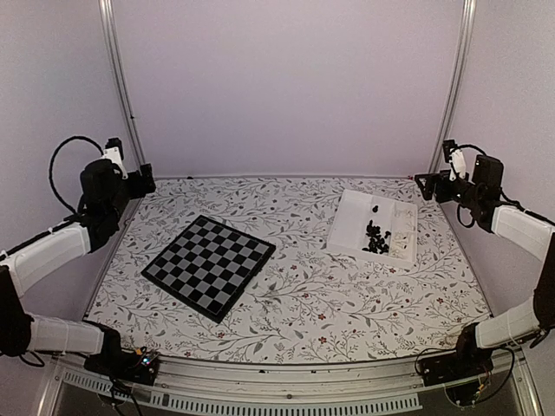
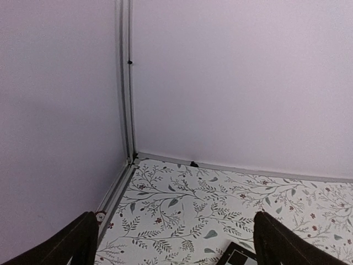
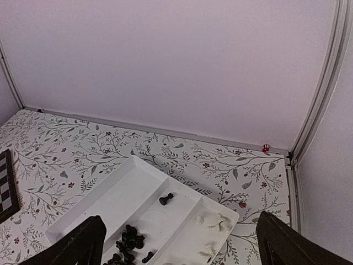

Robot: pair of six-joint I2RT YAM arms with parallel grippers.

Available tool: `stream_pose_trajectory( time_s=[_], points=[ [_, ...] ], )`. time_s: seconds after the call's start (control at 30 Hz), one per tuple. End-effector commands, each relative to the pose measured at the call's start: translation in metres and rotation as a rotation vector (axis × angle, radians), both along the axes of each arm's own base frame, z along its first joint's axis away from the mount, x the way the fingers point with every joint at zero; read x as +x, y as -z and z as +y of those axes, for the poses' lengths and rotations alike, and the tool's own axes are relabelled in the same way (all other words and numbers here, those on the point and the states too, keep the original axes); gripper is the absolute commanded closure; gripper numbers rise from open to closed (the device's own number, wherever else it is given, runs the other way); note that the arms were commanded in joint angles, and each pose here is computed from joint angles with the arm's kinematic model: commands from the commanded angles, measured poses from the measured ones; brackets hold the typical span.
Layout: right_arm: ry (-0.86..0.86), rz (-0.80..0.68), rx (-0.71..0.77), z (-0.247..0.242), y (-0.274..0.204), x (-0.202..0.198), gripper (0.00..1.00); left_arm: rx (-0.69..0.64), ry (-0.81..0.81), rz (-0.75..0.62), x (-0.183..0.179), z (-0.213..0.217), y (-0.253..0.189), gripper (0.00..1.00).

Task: Set up the chess pieces on the board
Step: Move the chessboard to the center of the board.

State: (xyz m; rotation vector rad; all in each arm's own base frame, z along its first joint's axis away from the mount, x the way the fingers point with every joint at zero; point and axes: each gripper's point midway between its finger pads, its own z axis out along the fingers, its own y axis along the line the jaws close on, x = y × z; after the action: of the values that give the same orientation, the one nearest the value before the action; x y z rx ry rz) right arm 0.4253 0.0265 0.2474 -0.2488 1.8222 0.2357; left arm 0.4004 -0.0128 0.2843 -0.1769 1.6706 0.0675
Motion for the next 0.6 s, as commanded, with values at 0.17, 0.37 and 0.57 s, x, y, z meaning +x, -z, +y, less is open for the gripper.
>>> stream_pose_trajectory(
  time_s=[0.17, 0.37, 0.57],
  points=[
    [-0.194, -0.068, -0.101, 0.025, -0.009, -0.020, 0.01, 0.068, -0.087, 0.293, 0.025, 0.013, 0.044, 0.08],
    [-0.425, -0.051, -0.087, 0.057, -0.003, -0.042, 0.01, -0.091, 0.129, 0.636, 0.035, -0.019, 0.120, 0.02],
    [-0.475, -0.005, -0.069, 0.063, 0.010, -0.041, 0.02, -0.160, 0.283, 0.800, 0.020, -0.048, 0.173, 0.01]
  ],
)
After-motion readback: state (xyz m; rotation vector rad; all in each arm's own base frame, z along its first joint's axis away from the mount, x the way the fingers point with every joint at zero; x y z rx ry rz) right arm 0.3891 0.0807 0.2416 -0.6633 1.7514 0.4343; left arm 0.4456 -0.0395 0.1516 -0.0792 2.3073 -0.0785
